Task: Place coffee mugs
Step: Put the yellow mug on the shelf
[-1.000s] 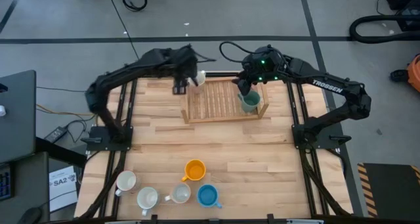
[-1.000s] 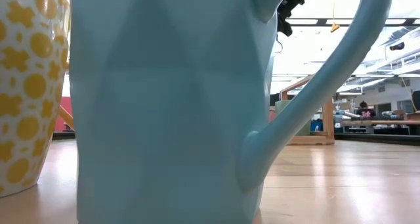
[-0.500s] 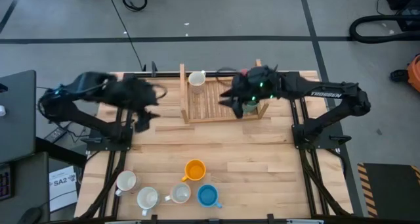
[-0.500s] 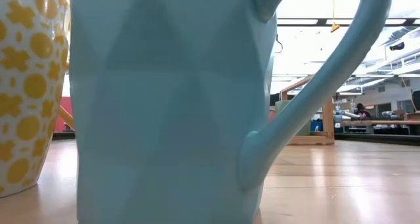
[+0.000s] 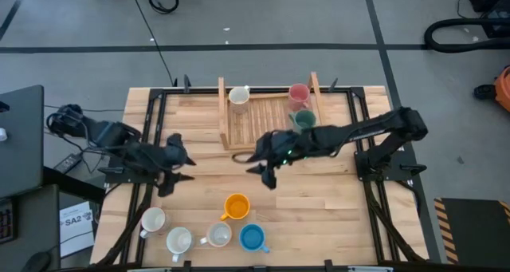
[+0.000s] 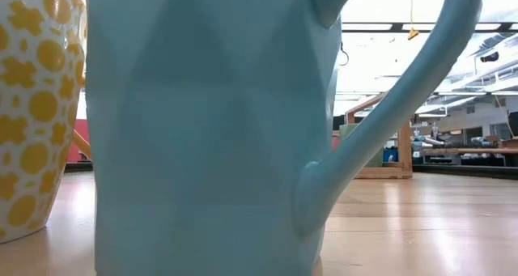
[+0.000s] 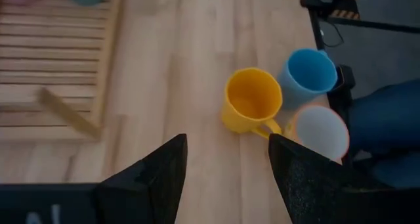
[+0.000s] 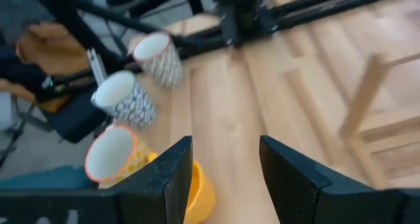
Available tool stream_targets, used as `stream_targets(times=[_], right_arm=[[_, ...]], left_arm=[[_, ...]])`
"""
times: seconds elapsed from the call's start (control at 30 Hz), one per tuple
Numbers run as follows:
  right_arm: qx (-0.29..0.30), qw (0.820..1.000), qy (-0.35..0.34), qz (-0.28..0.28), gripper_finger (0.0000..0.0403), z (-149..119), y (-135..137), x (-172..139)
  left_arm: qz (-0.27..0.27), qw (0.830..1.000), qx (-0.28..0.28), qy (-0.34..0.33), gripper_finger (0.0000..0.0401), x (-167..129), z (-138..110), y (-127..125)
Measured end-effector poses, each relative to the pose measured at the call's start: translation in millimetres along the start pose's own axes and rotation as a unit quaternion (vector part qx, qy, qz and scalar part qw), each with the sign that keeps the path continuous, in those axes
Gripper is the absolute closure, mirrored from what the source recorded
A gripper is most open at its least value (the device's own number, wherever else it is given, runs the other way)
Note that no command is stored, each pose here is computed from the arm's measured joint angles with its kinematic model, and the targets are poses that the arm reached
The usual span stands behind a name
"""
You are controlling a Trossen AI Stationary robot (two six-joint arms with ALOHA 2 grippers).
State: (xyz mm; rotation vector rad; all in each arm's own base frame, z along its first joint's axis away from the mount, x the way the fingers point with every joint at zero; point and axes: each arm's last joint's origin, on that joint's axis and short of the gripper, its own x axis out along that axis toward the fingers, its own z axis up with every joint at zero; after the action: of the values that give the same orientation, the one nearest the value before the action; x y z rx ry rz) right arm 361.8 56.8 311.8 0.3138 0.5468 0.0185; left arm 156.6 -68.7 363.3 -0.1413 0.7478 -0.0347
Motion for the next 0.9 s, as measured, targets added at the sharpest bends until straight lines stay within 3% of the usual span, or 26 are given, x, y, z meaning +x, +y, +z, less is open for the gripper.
stream_targets(times=[0.47, 0.67, 0.9], right_arm=[[-0.025, 0.997, 0.073, 0.001, 0.022, -47.8, 11.3, 67.6], [-0.025, 0.997, 0.069, 0.007, 0.022, -54.6, 10.2, 82.6], [-0.032, 0.997, 0.065, -0.003, 0.022, -58.5, 16.8, 82.9]], left_arm=[[-0.027, 0.999, 0.013, -0.029, 0.0179, 74.7, -50.3, -10.8], [-0.007, 0.999, 0.013, -0.031, 0.0179, 88.8, -65.3, -6.7], [-0.001, 0.999, 0.01, -0.034, 0.0179, 89.7, -66.2, -5.9]])
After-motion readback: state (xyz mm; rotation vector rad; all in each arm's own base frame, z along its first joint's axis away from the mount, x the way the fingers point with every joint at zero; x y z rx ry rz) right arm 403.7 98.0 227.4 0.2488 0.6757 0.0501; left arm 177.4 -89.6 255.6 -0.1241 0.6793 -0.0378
